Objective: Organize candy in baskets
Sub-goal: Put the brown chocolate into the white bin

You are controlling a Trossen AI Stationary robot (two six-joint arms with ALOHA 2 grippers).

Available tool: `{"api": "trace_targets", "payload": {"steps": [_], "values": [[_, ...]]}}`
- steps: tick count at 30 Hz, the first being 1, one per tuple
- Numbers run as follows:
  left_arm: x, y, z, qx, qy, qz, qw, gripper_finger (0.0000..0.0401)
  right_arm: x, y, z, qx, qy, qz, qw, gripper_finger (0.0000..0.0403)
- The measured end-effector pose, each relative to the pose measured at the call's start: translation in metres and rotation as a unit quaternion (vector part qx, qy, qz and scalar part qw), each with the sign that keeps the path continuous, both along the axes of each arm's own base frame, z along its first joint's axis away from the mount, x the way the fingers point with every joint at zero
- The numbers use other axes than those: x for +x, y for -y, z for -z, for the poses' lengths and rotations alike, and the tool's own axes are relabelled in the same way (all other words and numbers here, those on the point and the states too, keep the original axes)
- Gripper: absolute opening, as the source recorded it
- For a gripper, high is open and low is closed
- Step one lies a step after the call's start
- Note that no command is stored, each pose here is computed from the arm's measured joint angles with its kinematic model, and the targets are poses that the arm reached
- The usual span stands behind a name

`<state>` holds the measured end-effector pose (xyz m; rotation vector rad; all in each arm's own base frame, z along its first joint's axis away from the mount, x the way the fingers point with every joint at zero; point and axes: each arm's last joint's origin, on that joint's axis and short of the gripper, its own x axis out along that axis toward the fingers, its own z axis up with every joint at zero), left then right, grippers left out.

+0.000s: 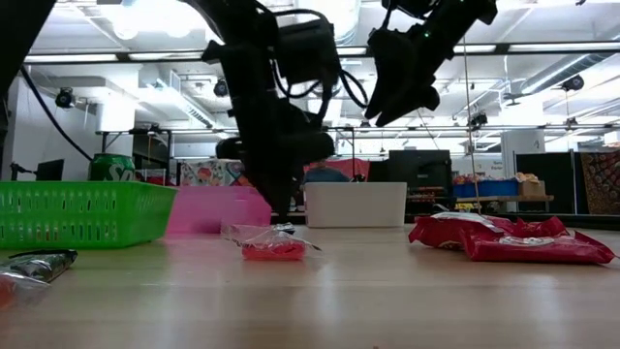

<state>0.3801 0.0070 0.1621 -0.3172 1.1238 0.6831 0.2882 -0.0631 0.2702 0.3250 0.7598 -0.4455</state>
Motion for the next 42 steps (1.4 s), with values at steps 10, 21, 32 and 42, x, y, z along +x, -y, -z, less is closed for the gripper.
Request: {"api": "trace_targets", "payload": {"steps": [10, 21, 32, 42], "values": [[0.008, -0.001, 0.005, 0.022, 0.003, -0.002, 1.000, 0.0100, -0.001, 0.000, 0.002, 0.007, -0.008, 0.004, 1.000, 0.0187], [0.009, -0.003, 0.012, 0.052, -0.005, -0.011, 0.999, 0.0147, -0.001, -0.001, 0.002, 0.009, -0.007, 0.008, 1.000, 0.0187], [0.012, -0.004, 0.028, 0.055, -0.018, -0.011, 0.998, 0.0141, -0.001, -0.003, 0.003, 0.011, -0.009, 0.002, 1.000, 0.0189], [0.014, 0.000, 0.030, 0.060, -0.034, 0.041, 0.997, 0.0066, -0.001, -0.004, 0.003, 0.011, -0.010, 0.001, 1.000, 0.0189]]}}
